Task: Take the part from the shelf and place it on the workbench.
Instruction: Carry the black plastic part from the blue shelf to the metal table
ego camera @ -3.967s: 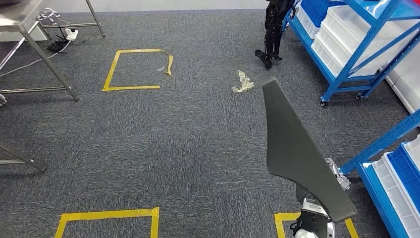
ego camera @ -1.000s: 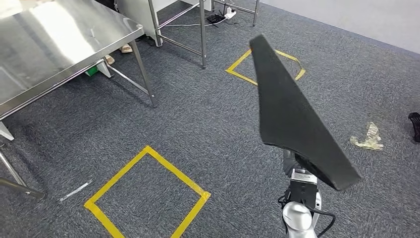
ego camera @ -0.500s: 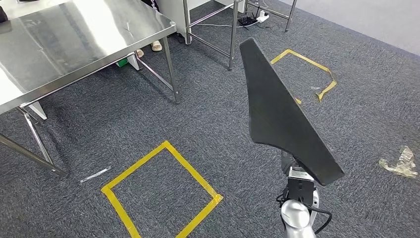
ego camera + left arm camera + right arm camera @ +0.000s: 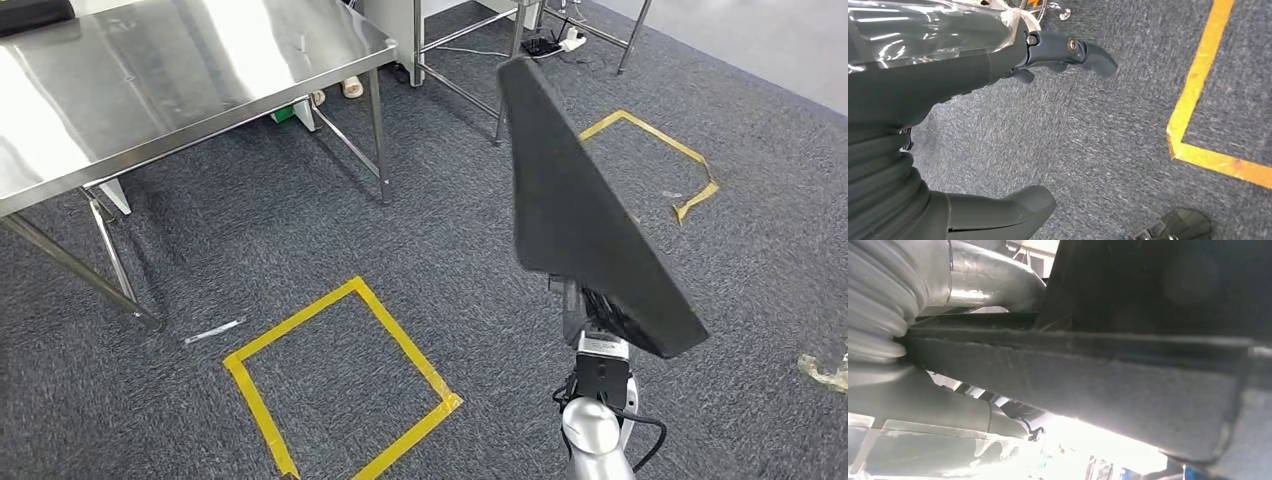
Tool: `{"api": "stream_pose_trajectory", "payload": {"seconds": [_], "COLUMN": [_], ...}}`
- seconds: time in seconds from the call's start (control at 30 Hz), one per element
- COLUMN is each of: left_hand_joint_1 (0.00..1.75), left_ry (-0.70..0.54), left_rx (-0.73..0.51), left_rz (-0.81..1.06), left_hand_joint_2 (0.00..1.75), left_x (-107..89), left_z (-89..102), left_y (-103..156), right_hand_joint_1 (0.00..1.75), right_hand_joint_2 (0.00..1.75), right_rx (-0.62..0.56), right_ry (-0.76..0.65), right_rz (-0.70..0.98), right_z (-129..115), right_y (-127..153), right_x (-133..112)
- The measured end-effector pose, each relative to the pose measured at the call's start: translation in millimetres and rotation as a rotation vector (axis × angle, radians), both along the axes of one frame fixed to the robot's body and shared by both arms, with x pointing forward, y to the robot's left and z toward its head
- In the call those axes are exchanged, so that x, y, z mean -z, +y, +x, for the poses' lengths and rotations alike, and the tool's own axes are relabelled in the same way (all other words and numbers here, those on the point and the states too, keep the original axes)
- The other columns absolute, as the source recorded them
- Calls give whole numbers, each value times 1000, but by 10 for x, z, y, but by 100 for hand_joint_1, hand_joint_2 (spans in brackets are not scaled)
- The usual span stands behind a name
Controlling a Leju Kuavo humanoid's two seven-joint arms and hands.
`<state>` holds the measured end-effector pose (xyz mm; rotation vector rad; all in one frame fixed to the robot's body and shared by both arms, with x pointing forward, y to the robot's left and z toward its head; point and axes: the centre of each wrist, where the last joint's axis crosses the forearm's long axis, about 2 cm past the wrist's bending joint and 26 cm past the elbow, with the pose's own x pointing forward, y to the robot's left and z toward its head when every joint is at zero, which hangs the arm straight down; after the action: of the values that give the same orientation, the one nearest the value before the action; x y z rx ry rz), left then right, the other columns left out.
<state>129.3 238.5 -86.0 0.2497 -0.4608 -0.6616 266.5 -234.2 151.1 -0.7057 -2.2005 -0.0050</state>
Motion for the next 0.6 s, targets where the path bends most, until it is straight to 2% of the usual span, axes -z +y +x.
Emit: {"api": "stream_pose_trajectory", "payload": {"seconds": [0.6], "left_hand_joint_1": [0], "left_ry": [-9], "left_rx": [-1], "left_rz": [0], "left_hand_joint_2": [175], "left_x": [-5], "left_z": [13], "left_y": [-11], "right_hand_joint_1": [175], "right_hand_joint_2": [175], "right_rx": [-3], "right_ry": [3], "right_rz": [-4], "right_z": [4], "right_y": [7], "right_x": [21]}}
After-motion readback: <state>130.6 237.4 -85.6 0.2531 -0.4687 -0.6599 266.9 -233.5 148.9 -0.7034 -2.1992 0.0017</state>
